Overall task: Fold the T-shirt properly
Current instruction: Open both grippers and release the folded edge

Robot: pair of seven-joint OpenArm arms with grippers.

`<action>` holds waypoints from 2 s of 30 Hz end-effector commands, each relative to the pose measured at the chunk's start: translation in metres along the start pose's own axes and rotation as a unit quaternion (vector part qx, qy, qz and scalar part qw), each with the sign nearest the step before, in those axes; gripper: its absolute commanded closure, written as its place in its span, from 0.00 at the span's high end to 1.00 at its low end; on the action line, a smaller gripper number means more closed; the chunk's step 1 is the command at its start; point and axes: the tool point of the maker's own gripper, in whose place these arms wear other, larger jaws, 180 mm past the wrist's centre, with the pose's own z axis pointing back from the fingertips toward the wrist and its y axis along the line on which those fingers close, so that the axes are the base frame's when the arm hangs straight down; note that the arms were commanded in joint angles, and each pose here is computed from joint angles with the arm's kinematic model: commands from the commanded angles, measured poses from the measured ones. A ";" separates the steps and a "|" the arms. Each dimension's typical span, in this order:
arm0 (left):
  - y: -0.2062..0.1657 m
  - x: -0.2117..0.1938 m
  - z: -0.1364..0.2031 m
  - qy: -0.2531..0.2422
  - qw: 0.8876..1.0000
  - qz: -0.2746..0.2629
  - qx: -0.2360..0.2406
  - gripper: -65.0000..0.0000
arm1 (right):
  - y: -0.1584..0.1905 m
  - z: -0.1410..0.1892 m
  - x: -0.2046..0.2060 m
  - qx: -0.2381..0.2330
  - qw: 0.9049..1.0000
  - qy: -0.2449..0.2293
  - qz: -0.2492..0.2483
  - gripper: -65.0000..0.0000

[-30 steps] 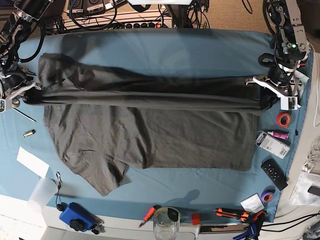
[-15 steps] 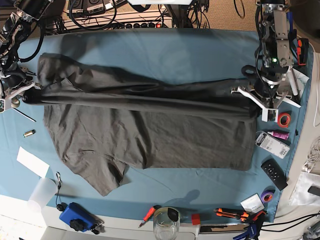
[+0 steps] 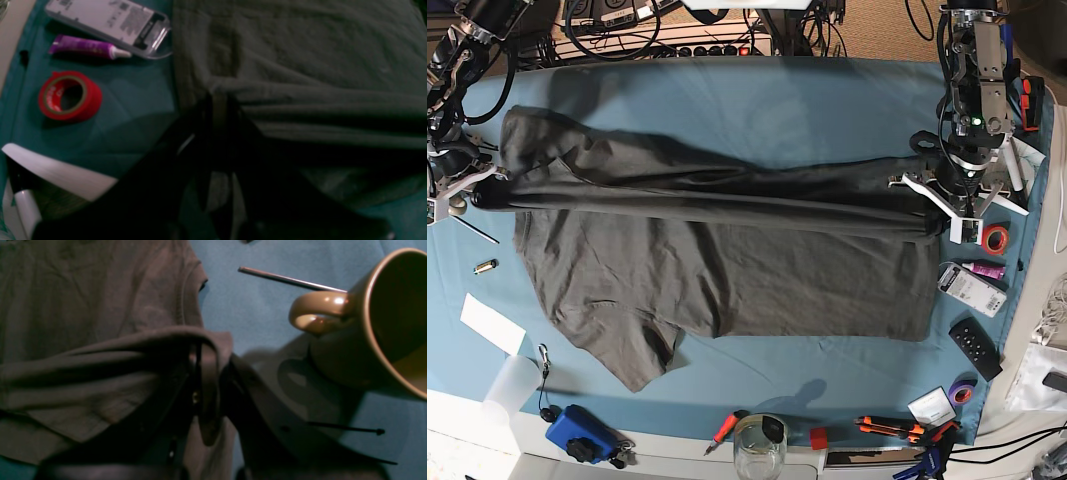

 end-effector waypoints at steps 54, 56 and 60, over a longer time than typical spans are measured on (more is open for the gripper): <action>-0.014 -0.024 0.020 0.070 0.996 -0.038 -0.034 0.43 | 0.024 -0.014 0.075 0.009 0.998 -0.055 0.031 0.43; -0.017 -0.025 0.024 0.069 0.996 -0.036 -0.036 0.43 | 0.027 -0.014 0.076 0.018 0.998 -0.059 0.022 0.43; -0.027 -0.014 0.029 0.050 0.997 -0.031 -0.042 0.43 | 0.031 -0.014 0.078 0.028 0.997 -0.063 0.016 0.43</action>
